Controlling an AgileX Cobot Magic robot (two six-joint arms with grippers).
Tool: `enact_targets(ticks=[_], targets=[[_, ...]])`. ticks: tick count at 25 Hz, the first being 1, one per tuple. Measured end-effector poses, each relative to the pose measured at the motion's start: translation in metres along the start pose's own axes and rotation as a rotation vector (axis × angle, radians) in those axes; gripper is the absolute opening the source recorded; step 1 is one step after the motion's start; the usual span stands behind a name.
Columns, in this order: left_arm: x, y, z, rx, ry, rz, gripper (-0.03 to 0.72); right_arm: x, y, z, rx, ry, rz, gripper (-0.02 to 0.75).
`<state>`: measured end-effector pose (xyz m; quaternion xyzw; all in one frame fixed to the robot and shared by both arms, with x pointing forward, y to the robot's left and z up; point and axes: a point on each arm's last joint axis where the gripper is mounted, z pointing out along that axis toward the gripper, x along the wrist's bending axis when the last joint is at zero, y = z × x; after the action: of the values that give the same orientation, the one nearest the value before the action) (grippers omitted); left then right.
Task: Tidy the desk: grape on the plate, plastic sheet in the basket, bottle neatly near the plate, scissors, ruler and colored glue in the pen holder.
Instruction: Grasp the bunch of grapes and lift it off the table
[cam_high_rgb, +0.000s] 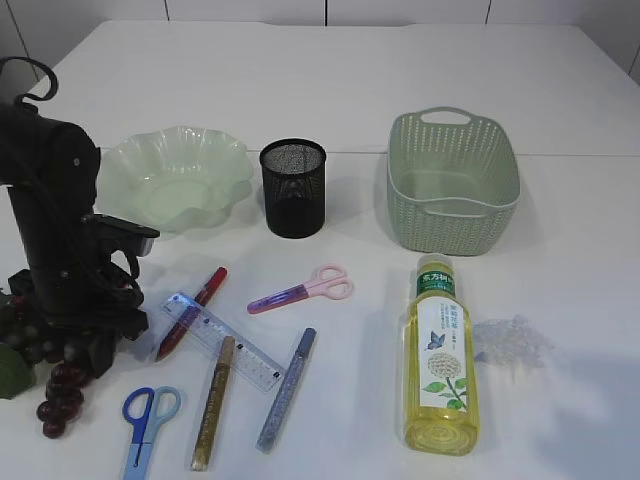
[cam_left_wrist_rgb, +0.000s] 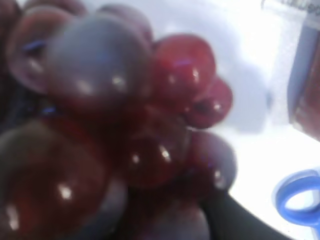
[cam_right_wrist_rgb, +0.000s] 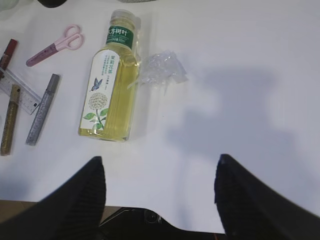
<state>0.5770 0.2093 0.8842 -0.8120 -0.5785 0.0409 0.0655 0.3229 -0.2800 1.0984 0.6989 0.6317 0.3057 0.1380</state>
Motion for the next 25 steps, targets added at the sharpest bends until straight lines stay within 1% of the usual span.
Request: enact_targets(ticks=[2, 4, 9, 11, 14, 17, 22, 25], targets=[[0.000, 0.000, 0.000, -0.004, 0.004, 0.001, 0.162, 0.000, 0.000, 0.000, 0.000, 0.000, 0.000, 0.531], [0.001, 0.001, 0.000, -0.009, 0.006, 0.002, 0.120, 0.000, 0.000, 0.000, 0.000, 0.000, 0.000, 0.531], [0.001, 0.001, -0.001, -0.010, 0.007, 0.003, 0.107, 0.000, 0.000, 0.000, 0.000, 0.000, -0.002, 0.530], [0.001, -0.001, -0.007, -0.018, 0.008, 0.003, 0.106, 0.000, 0.000, 0.000, 0.000, 0.000, -0.002, 0.530], [0.003, -0.007, -0.027, -0.049, 0.009, -0.012, 0.104, 0.000, 0.001, 0.002, 0.009, -0.002, 0.000, 0.530], [0.010, -0.017, -0.048, -0.068, 0.007, -0.055, 0.104, 0.000, 0.002, 0.003, 0.017, -0.003, 0.001, 0.530], [0.029, -0.037, -0.074, -0.045, -0.002, -0.144, 0.101, -0.001, 0.003, 0.004, 0.021, -0.008, 0.001, 0.530], [0.038, -0.047, -0.091, -0.086, -0.002, -0.185, 0.101, -0.001, 0.003, 0.004, 0.020, -0.012, -0.001, 0.530]])
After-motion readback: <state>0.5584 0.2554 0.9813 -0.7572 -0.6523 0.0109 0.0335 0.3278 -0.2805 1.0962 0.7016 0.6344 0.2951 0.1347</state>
